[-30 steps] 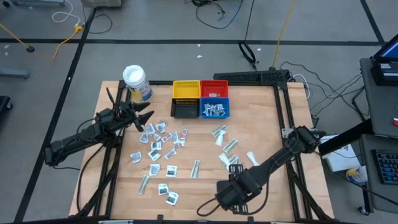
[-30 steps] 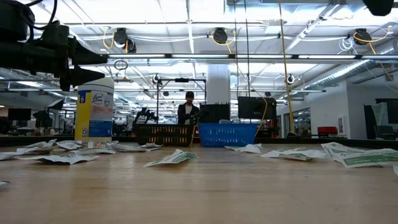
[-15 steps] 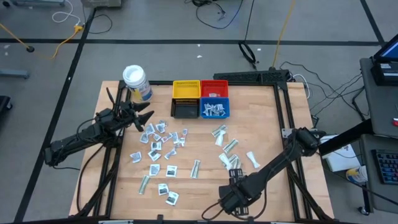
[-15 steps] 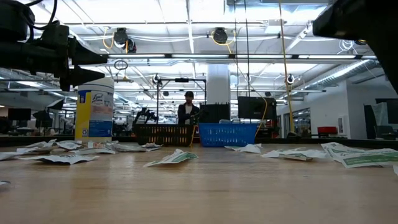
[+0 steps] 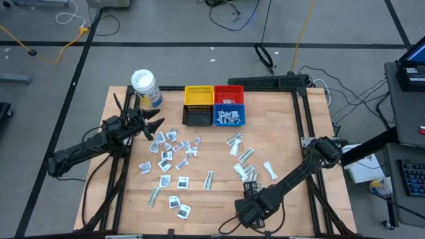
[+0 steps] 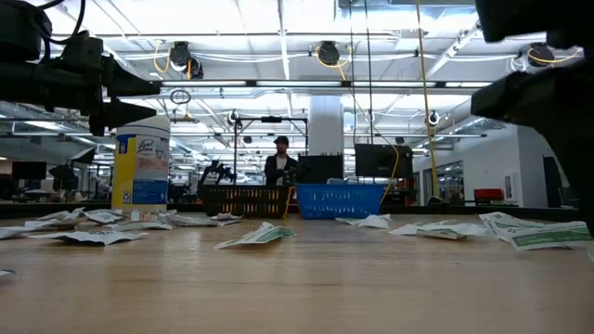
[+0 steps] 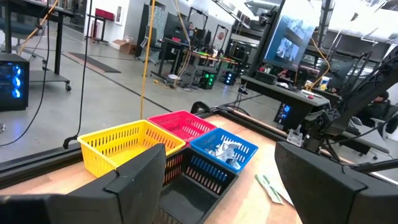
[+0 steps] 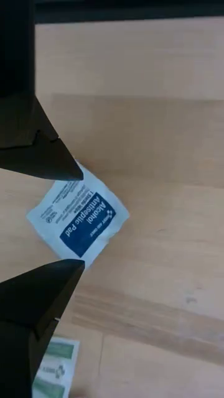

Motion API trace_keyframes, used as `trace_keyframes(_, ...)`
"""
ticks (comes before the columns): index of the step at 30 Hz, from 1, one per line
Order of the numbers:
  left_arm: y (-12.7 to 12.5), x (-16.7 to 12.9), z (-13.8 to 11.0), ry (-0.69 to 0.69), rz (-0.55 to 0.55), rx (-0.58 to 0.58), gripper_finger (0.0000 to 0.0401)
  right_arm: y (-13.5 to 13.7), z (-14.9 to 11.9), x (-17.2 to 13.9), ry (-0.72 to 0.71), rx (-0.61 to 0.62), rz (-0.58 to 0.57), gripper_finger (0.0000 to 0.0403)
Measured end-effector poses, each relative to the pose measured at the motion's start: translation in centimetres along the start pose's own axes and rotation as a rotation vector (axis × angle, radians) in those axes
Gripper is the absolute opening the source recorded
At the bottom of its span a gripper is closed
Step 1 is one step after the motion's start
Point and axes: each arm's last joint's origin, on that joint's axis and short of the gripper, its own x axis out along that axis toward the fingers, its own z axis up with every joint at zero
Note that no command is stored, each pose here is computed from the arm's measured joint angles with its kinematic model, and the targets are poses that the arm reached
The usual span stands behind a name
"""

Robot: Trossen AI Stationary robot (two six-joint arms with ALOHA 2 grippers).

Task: Pick & Place First Aid Supplies
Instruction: Put the blue alcohol pad into the blue basket

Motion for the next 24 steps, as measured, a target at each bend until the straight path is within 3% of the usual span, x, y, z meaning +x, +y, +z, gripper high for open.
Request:
trace_keyframes(10, 0.0, 0.0, 0.0, 0.000, 0.000, 0.000, 0.0306, -0.3, -0.6, 1.3, -0.033, -0.068, -0.003, 0.0192)
trace_keyframes(21, 0.0, 0.0, 0.0, 0.000, 0.000, 0.000, 0.0306, -0.1, 0.0, 1.3, -0.090, -0.147, 0.016, 0.0016)
trace_keyframes(24, 0.0, 0.0, 0.0, 0.000, 0.000, 0.000, 0.0306, -0.1, 0.0, 1.4, -0.090, -0.145, 0.017, 0.0008)
